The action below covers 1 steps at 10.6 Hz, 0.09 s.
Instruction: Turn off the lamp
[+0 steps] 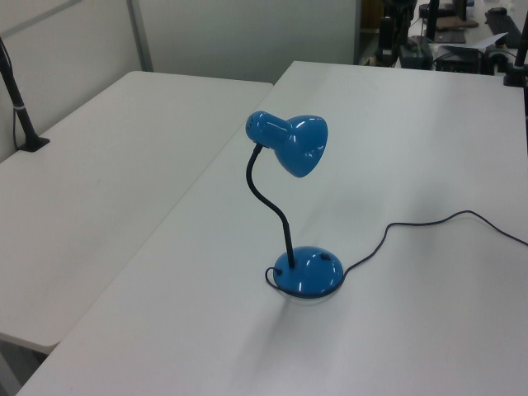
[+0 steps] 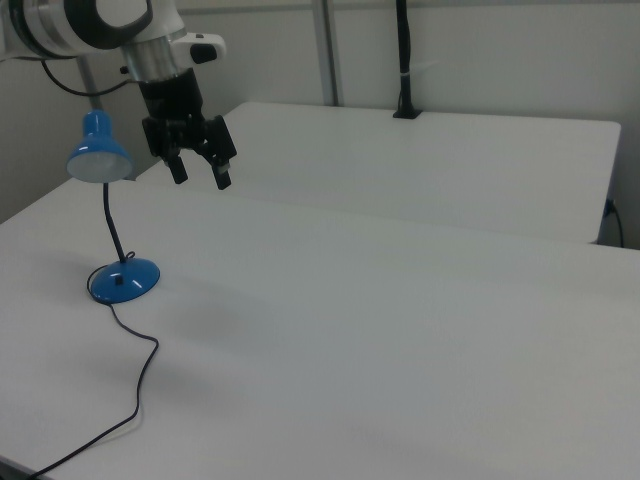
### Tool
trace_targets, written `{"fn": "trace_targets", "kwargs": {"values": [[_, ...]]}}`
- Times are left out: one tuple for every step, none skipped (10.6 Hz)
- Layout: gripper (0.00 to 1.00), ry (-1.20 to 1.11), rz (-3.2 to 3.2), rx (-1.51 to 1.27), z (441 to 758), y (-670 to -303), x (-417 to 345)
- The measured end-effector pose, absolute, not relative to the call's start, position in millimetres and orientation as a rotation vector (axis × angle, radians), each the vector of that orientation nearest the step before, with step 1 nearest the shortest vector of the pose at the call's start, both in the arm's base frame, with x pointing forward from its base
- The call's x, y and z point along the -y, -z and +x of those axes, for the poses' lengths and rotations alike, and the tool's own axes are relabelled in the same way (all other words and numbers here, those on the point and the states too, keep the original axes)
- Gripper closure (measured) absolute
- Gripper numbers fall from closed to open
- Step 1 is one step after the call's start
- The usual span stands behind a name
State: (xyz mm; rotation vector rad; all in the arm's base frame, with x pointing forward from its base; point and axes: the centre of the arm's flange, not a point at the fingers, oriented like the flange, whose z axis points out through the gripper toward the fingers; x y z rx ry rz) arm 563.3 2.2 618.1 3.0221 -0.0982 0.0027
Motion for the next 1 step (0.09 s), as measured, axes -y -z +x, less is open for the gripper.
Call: {"fn": "trace_targets", "kwargs": {"values": [[0.0,-0.004,3.022,0.104,562.9,-619.0,1.7]]}}
